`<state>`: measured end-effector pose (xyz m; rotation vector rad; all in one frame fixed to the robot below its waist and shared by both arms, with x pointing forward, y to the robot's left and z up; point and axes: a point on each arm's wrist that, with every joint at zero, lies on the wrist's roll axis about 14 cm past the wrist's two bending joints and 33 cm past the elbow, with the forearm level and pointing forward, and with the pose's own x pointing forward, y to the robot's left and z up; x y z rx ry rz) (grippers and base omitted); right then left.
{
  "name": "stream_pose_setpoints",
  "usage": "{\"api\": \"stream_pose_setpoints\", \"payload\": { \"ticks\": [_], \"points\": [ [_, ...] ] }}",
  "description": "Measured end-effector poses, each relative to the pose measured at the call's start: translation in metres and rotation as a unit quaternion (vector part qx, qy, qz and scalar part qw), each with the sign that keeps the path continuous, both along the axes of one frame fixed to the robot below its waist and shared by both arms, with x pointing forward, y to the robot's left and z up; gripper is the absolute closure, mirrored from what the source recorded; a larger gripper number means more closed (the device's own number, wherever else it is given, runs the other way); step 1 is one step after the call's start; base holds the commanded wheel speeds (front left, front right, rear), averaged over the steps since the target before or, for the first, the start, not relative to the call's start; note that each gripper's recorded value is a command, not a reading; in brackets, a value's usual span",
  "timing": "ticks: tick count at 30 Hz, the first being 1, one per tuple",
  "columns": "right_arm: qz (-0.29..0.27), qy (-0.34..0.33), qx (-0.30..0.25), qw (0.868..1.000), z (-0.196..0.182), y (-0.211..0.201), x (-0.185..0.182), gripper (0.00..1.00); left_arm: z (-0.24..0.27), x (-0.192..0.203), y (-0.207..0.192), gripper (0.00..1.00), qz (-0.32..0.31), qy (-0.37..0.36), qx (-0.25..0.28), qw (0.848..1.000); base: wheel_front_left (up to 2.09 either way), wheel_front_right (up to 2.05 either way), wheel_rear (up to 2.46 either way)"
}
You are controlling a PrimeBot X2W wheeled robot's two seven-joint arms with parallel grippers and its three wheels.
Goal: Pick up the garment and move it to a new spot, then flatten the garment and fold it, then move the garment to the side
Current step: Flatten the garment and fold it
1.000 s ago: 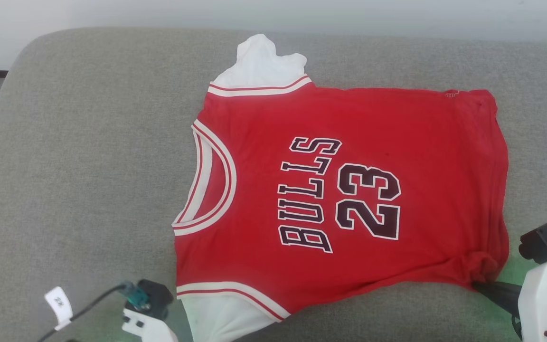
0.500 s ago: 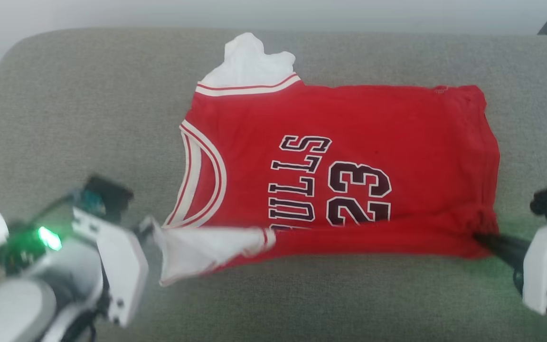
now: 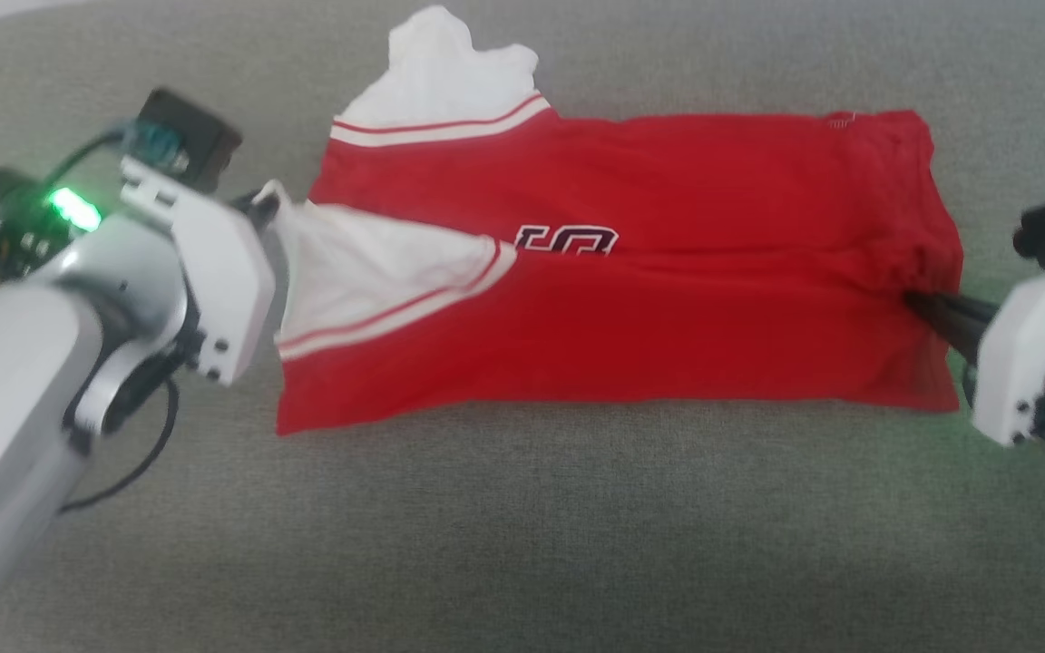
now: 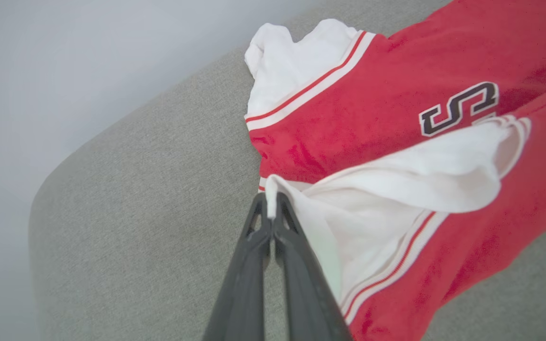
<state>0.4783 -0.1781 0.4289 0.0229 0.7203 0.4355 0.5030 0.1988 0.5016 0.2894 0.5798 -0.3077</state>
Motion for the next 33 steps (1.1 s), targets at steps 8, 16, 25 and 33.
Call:
{"api": "stream_pose_setpoints", "payload": {
  "ticks": [8, 16, 25, 33],
  "points": [
    [-0.004, 0.029, -0.011, 1.000, -0.026, 0.009, 0.014, 1.00, -0.044, 0.021, -0.014, 1.00, -0.010, 0.050, -0.013, 0.999, 0.00, 0.00, 0.00],
    [-0.005, 0.056, -0.013, 0.998, -0.042, 0.016, 0.019, 1.00, -0.091, 0.017, -0.021, 1.00, 0.000, 0.121, -0.030, 0.992, 0.00, 0.00, 0.00],
    [-0.002, 0.077, -0.017, 0.997, -0.041, 0.018, 0.019, 0.00, -0.105, 0.008, -0.016, 0.00, 0.043, 0.175, -0.062, 0.982, 0.00, 0.00, 0.00],
    [-0.003, 0.015, 0.002, 1.000, -0.005, 0.021, 0.032, 0.00, -0.075, 0.011, -0.007, 0.00, 0.084, 0.150, -0.084, 0.981, 0.00, 0.00, 0.00]
  ]
}}
